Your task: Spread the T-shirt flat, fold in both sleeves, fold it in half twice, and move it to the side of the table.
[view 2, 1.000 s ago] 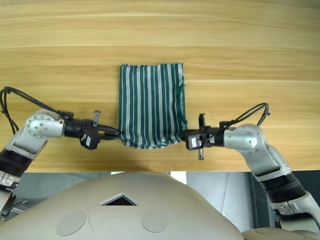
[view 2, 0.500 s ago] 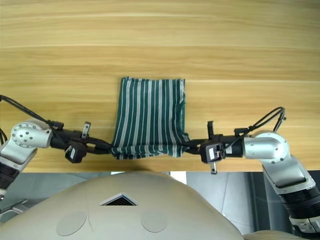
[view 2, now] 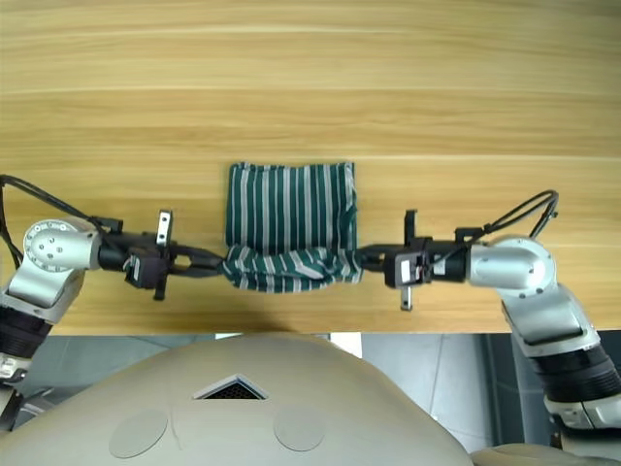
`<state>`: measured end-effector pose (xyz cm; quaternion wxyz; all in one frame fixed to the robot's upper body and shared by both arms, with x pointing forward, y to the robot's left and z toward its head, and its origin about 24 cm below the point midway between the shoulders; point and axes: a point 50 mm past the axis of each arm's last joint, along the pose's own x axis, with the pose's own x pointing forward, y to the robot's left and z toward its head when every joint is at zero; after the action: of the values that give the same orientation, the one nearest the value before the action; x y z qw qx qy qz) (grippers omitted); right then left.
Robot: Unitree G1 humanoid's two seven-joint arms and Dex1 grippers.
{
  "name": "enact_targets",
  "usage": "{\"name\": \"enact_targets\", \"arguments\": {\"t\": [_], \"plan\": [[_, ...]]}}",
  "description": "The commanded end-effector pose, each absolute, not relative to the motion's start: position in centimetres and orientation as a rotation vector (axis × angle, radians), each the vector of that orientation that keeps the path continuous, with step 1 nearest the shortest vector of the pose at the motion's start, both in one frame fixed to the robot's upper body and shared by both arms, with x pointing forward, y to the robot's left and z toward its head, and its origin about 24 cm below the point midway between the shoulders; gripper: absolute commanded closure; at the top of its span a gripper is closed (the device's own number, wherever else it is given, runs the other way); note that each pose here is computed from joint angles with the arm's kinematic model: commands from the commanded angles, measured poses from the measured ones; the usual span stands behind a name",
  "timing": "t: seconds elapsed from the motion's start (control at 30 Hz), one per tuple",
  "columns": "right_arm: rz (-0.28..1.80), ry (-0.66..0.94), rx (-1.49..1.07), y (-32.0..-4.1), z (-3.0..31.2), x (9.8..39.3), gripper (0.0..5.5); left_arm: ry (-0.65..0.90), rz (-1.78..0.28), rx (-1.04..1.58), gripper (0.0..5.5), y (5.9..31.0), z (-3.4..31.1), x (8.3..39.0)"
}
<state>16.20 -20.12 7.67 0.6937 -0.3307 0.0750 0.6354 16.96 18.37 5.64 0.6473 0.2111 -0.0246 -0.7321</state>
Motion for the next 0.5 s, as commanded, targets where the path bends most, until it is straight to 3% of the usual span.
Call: {"name": "enact_targets", "arguments": {"t": [0.03,0.5], "plan": [[1.341,0.162,-0.770,-20.0,7.5,18.0,5.38,-0.069,-1.610,0.443,5.34,18.8,5.9,18.2],[1.139,0.171,-0.875,-19.4,6.5,23.7,5.38,0.008,-1.293,0.319,5.34,20.1,3.6,24.0]]}}
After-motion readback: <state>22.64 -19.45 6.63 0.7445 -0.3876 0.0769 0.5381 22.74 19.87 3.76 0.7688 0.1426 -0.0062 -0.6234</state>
